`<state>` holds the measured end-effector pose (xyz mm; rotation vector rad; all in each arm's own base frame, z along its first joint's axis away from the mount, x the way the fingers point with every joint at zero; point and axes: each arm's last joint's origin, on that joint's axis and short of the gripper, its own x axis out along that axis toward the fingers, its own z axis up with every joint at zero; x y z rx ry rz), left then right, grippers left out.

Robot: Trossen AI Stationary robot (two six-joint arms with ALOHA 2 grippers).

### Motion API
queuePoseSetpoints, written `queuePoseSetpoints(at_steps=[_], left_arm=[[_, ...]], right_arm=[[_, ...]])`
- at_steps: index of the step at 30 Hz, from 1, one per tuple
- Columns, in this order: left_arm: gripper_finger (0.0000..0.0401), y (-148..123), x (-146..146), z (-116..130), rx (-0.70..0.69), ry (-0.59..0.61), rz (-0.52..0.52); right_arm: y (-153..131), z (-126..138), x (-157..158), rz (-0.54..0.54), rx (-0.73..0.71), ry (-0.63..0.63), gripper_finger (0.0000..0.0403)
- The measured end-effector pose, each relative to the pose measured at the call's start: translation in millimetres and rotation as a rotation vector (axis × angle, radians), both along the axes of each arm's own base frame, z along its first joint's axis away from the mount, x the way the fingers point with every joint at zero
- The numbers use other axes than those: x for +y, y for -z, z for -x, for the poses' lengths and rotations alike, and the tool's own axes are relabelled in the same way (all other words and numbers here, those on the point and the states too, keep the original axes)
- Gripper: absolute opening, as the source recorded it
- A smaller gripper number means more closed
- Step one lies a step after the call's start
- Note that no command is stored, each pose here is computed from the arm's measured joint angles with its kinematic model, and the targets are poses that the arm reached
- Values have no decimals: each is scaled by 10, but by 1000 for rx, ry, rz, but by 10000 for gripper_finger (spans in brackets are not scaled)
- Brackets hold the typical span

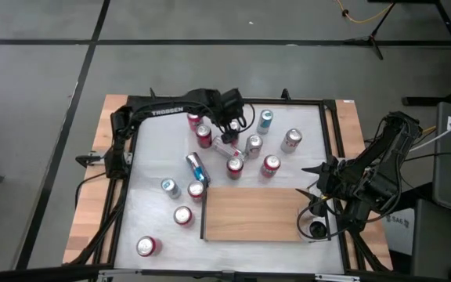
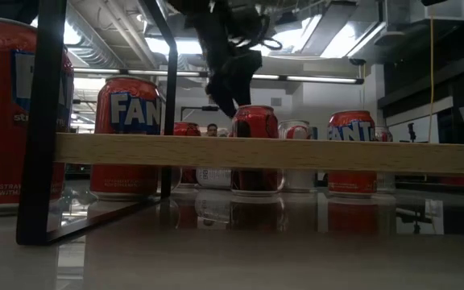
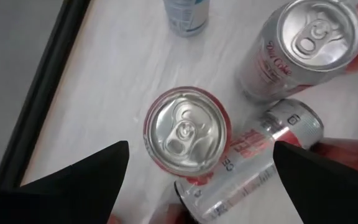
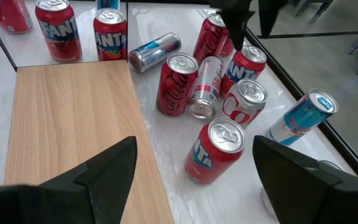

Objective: Place canned beverage on shelf
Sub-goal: Put the top right orange soda can on the shelf

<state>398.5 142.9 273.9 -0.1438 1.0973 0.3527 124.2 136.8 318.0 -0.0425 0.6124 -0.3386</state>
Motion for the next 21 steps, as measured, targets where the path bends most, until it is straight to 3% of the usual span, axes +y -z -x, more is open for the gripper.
queuePoseSetpoints(at_steps=[9, 21], left_arm=[[392, 257, -4, 10, 14, 1, 8], [392, 313, 12, -24, -21, -17, -43]], right_arm=[[1, 0, 0, 1, 1, 0, 310], [1, 0, 0, 1, 1, 0, 310]])
